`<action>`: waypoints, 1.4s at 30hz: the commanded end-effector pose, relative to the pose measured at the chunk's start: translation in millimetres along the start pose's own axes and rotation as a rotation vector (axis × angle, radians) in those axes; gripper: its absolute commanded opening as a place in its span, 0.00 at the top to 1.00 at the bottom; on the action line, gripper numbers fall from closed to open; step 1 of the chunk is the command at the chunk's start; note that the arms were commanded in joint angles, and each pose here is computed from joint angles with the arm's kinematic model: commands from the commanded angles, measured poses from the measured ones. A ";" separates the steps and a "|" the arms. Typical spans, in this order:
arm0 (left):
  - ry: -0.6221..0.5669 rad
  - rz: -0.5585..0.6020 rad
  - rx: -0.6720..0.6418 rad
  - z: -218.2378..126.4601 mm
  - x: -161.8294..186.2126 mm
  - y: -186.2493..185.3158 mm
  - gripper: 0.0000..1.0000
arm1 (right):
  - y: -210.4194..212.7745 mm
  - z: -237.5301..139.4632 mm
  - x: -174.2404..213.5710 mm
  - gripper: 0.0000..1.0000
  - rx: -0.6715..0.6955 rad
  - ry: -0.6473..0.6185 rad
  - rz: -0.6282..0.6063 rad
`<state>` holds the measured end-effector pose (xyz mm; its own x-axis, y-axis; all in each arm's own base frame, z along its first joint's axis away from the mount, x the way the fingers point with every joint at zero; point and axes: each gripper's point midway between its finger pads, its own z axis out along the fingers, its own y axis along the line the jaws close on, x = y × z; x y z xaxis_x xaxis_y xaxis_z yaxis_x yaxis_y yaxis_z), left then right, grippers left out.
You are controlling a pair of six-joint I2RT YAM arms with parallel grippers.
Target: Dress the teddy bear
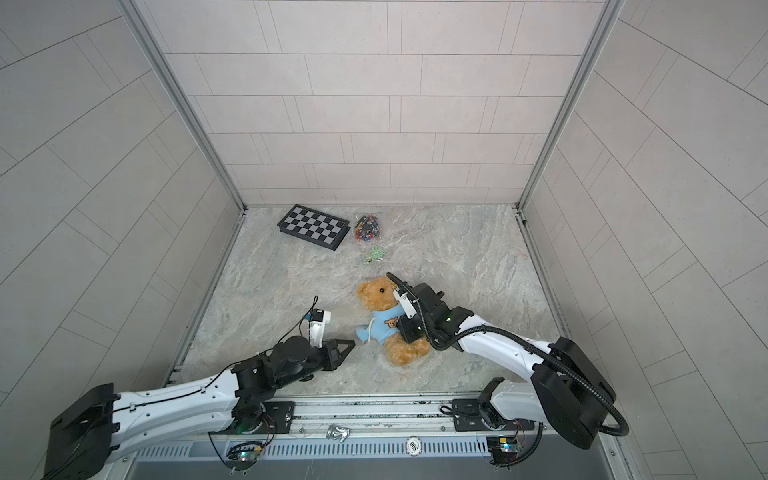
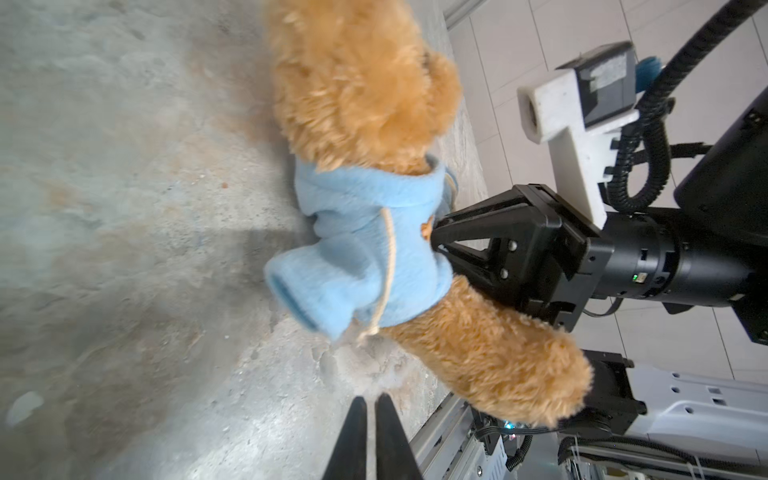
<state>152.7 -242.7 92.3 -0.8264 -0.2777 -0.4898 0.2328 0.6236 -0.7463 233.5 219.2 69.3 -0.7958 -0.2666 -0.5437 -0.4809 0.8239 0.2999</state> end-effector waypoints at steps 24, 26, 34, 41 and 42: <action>0.001 0.007 -0.014 58.0 -43.3 -9.6 1.00 | -40.2 5.9 45.7 0.97 0.156 0.153 0.074; 0.005 0.002 -0.019 61.0 -42.0 -7.1 1.00 | -40.2 6.1 45.5 0.97 0.154 0.153 0.076; 0.031 0.012 0.084 70.5 -39.9 -27.2 0.92 | -39.0 7.3 44.9 0.97 0.147 0.151 0.076; 0.054 -0.019 0.159 76.7 -37.1 -45.7 0.76 | -36.0 9.4 43.5 0.98 0.125 0.133 0.088; 0.058 -0.030 0.170 77.6 -36.4 -47.8 0.74 | -35.8 10.1 44.1 0.98 0.122 0.134 0.089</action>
<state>210.8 -302.4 87.3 -0.8639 -0.2362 -0.4449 0.2491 0.5673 -0.7850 240.4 209.7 63.3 -0.8213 -0.2229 -0.5252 -0.4254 0.8527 0.3033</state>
